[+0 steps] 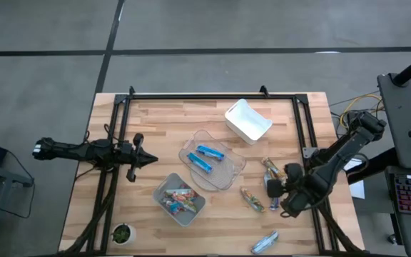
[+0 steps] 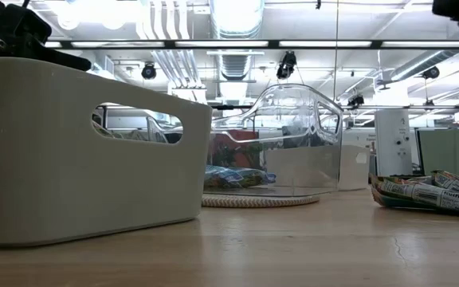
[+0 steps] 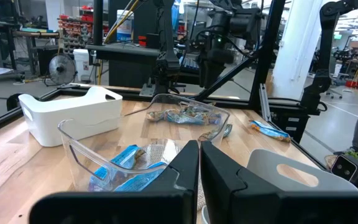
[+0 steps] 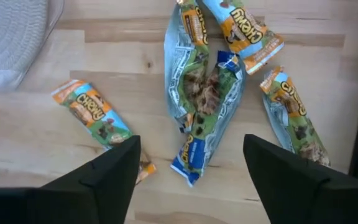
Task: Pick and place Granola Bars by type
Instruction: Put the blue granola bar into the transparent bin
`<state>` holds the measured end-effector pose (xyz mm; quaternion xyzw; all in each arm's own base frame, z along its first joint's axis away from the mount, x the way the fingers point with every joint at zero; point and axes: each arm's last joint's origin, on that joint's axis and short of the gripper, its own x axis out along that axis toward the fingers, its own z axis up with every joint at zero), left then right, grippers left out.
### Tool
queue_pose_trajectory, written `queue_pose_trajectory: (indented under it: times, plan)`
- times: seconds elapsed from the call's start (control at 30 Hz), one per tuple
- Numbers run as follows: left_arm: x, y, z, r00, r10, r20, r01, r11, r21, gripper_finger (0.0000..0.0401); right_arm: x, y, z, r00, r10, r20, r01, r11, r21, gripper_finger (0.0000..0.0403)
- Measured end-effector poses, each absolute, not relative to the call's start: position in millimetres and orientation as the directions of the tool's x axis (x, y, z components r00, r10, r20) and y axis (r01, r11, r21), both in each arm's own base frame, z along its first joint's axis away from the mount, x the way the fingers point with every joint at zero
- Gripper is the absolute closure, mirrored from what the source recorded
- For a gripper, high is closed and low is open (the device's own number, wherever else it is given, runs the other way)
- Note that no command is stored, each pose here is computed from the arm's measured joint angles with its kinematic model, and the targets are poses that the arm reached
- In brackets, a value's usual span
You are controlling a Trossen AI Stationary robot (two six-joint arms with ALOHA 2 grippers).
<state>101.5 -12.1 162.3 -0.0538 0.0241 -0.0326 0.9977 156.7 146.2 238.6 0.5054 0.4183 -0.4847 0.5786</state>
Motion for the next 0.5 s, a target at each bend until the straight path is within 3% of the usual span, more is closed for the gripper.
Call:
queue_pose_trajectory:
  times: [0.23, 0.5]
  plan:
    - [101.5, -12.1, 162.4, 0.997, -0.068, -0.045, 0.063, 0.992, -0.109, 0.0401, 156.7, 144.1, 225.1, 0.147, -0.103, -0.984, 0.989, 0.013, 0.146, 0.0107]
    - [101.5, -12.1, 162.3, 0.997, -0.068, -0.045, 0.062, 0.992, -0.109, 0.0401, 156.0, 143.2, 205.9, 0.153, -0.069, -0.986, 0.988, -0.003, 0.154, 0.0114]
